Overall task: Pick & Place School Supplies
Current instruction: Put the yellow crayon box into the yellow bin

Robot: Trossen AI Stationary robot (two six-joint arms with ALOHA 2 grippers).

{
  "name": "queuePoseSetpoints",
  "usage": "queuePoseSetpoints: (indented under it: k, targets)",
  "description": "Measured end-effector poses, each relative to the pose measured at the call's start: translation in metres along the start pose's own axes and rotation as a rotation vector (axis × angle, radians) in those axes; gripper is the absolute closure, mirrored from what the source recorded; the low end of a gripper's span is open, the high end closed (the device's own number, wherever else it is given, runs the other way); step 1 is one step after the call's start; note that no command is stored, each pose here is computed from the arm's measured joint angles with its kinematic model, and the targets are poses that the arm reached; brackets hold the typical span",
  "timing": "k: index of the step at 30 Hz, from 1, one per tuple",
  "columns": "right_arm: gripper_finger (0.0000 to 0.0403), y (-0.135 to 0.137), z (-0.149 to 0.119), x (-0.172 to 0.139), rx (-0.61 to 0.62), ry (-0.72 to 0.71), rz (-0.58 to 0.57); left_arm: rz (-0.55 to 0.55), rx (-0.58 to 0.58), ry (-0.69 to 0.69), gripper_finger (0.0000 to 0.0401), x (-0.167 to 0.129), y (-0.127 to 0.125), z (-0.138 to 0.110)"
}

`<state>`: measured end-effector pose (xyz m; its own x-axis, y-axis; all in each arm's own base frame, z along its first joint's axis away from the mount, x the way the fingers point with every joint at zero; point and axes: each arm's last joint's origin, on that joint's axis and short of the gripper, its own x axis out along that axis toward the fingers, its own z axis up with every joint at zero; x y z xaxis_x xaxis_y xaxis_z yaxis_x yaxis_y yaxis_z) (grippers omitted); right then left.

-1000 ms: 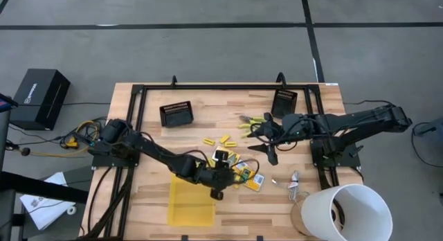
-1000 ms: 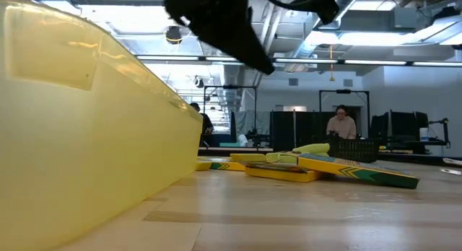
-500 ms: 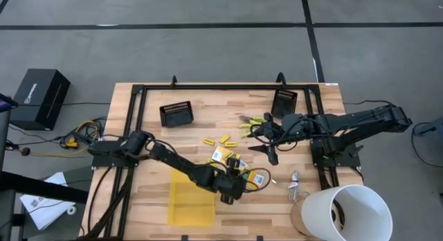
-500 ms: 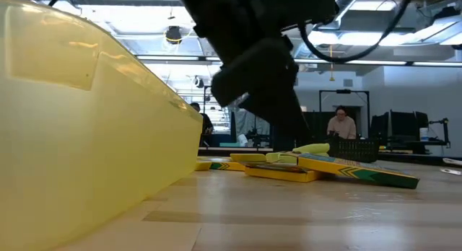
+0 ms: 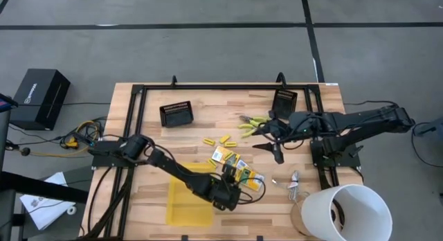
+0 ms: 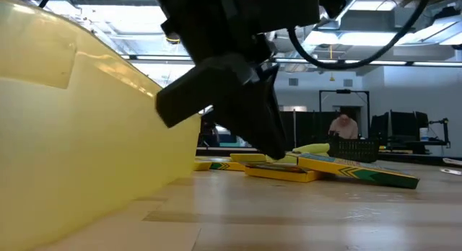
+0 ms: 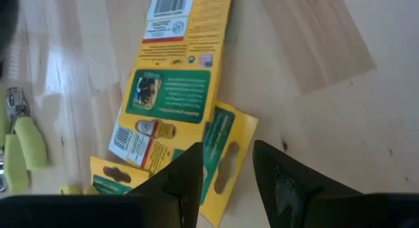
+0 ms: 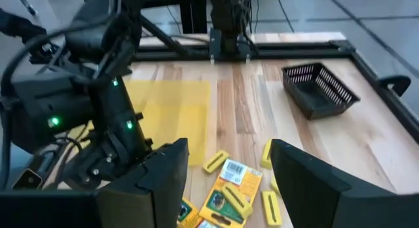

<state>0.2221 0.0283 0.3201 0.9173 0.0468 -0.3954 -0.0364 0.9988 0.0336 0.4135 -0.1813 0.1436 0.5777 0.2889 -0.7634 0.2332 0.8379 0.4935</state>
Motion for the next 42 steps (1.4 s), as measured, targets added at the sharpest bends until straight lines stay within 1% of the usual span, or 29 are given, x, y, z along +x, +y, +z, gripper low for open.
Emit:
queuePoseSetpoints:
  k: [10,18,21,25,26,29,32,37,39,42]
  targets:
    - [0.0194,0.0,0.001,-0.003,0.001,-0.008,0.001,-0.01,0.033,0.064,0.0274,0.014,-0.008,-0.01]
    - [0.0194,0.0,0.001,-0.003,-0.002,-0.011,0.001,0.06,0.026,0.079,0.0277,0.022,-0.001,-0.012]
    - [0.0194,0.0,0.001,-0.003,-0.002,-0.011,0.001,0.069,0.018,0.088,0.0304,0.026,0.004,-0.013]
    - [0.0194,0.0,0.001,-0.003,-0.012,-0.01,0.001,0.053,0.009,0.09,0.0375,0.03,0.01,-0.014]
    - [0.0194,0.0,0.001,-0.003,-0.015,-0.01,0.001,0.044,0.005,0.088,0.0387,0.031,0.011,-0.013]
    - [0.0194,0.0,0.001,-0.003,-0.018,-0.011,0.001,0.023,0.003,0.086,0.0392,0.031,0.013,-0.013]
    - [0.0194,0.0,0.001,-0.003,-0.018,-0.014,0.001,0.008,0.031,0.085,0.0398,0.032,0.014,-0.013]
    - [0.0194,0.0,0.002,-0.003,-0.018,-0.017,0.004,-0.053,0.012,0.055,0.0399,0.022,0.023,-0.009]
    - [0.0194,0.0,0.003,-0.004,-0.017,-0.028,0.005,-0.053,-0.004,0.023,0.0399,0.011,0.031,-0.004]
    - [0.0194,0.0,0.006,-0.006,-0.023,-0.06,0.007,-0.045,-0.041,-0.042,0.04,-0.015,0.049,0.005]
